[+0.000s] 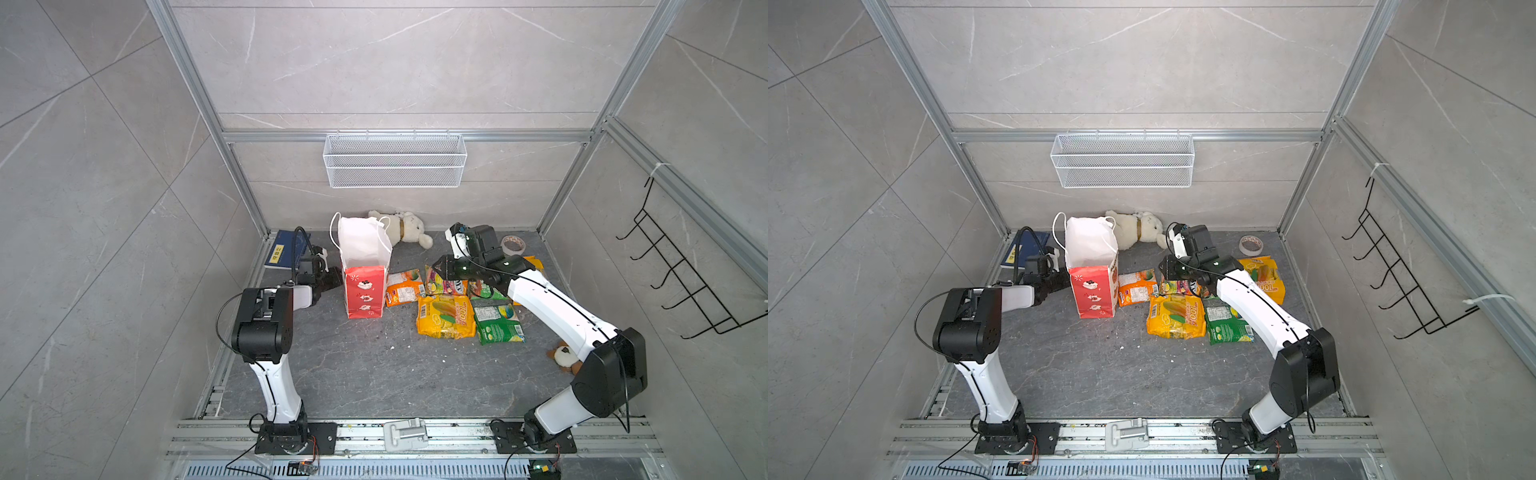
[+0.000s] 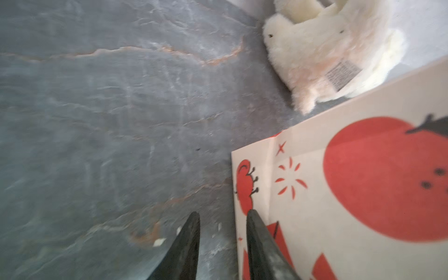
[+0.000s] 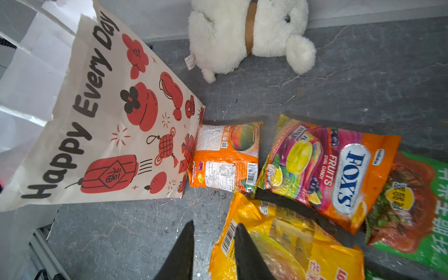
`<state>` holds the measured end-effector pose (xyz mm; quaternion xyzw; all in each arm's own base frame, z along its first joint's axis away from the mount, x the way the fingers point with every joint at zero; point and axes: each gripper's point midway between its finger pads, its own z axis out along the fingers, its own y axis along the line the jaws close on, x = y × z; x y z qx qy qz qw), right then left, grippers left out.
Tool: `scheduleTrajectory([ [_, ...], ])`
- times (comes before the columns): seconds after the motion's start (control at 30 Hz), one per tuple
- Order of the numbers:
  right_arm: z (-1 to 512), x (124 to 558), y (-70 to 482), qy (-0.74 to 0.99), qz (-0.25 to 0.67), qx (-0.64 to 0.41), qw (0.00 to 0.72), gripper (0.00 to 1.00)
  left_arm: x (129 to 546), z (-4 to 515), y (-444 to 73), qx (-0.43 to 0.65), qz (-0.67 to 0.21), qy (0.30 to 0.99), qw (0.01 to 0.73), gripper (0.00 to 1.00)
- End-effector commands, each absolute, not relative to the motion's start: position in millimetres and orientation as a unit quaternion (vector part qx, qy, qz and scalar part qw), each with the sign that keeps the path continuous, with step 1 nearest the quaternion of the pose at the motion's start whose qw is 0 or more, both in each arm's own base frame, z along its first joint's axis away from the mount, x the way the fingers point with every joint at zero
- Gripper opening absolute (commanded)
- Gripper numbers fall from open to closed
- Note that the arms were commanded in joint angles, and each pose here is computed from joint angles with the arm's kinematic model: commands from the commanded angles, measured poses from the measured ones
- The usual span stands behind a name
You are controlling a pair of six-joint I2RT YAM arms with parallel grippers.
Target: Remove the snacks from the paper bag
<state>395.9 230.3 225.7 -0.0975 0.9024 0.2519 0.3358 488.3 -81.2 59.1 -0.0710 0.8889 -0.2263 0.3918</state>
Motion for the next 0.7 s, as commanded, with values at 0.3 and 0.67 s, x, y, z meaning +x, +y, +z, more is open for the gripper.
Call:
scheduleTrajectory([
  [0.3,234.6,394.8,202.6,0.893,0.197,-0.081,0.396,0.51,451.3,138.7,-16.3,-0.143,-0.129,0.857,0.479,0.57],
  [0.67,276.3,370.7,115.2,0.824,0.064,0.006,0.562,0.74,362.1,214.0,8.6,-0.159,-0.060,0.798,0.578,0.83],
])
